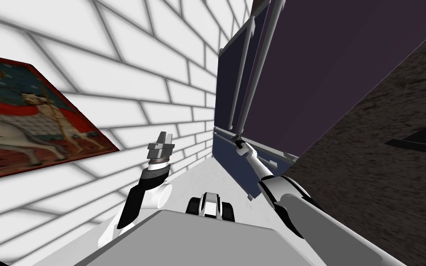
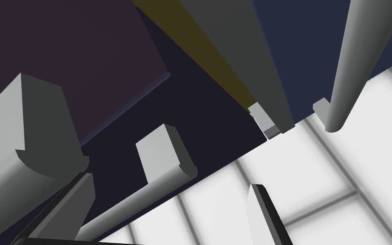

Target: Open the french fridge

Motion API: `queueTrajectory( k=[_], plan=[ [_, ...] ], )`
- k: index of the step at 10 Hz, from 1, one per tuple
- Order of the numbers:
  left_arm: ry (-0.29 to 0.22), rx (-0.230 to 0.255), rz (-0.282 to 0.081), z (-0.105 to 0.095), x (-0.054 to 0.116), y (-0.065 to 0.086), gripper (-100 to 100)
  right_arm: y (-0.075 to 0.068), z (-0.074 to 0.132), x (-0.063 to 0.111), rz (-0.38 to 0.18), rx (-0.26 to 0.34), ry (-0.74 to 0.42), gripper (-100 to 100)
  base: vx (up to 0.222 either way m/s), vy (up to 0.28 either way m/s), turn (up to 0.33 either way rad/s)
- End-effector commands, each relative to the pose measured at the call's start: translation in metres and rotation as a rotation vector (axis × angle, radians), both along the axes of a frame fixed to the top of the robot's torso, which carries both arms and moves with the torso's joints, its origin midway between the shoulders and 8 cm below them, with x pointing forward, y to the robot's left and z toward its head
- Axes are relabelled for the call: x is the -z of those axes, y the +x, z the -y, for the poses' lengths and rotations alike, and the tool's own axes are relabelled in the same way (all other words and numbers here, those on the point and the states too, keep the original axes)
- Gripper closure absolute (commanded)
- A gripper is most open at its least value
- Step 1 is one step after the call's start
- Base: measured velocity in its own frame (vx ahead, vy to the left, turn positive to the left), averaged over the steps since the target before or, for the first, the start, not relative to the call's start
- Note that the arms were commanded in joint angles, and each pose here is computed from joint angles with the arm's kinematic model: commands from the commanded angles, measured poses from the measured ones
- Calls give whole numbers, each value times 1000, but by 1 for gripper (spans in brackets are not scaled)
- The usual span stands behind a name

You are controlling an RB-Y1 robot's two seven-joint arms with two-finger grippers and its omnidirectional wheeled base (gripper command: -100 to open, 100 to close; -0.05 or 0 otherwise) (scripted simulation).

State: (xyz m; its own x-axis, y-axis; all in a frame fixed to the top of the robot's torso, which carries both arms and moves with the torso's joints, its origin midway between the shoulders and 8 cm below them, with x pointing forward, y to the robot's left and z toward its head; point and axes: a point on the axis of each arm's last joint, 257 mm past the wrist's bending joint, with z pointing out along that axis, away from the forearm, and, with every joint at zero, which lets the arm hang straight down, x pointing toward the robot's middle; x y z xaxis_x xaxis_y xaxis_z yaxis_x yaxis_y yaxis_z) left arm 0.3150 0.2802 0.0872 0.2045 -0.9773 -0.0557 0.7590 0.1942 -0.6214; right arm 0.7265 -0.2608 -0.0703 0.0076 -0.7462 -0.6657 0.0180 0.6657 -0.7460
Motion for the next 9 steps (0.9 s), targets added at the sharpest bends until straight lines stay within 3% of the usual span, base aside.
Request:
queueTrajectory(
  k=[1, 5, 6, 7, 8, 9],
  plan=[
    [0, 0, 0, 0, 0, 0, 0, 8, 24, -27, 20, 54, -64, -100, -28, -33, 28],
    [0, 0, 0, 0, 0, 0, 0, 13, 40, -45, 30, 90, -100, -100, -4, -32, 7],
    [0, 0, 0, 0, 0, 0, 0, 12, 27, -28, 4, 69, -91, -100, -14, 4, 23],
    [0, 0, 0, 0, 0, 0, 0, 12, 25, -25, -1, 66, -92, -100, -29, 17, 34],
    [0, 0, 0, 0, 0, 0, 0, 11, 20, -17, -10, 59, -90, 100, -16, 13, 10],
    [0, 0, 0, 0, 0, 0, 0, 12, 5, -17, -10, 34, -90, 100, -64, -51, 96]
  ],
)
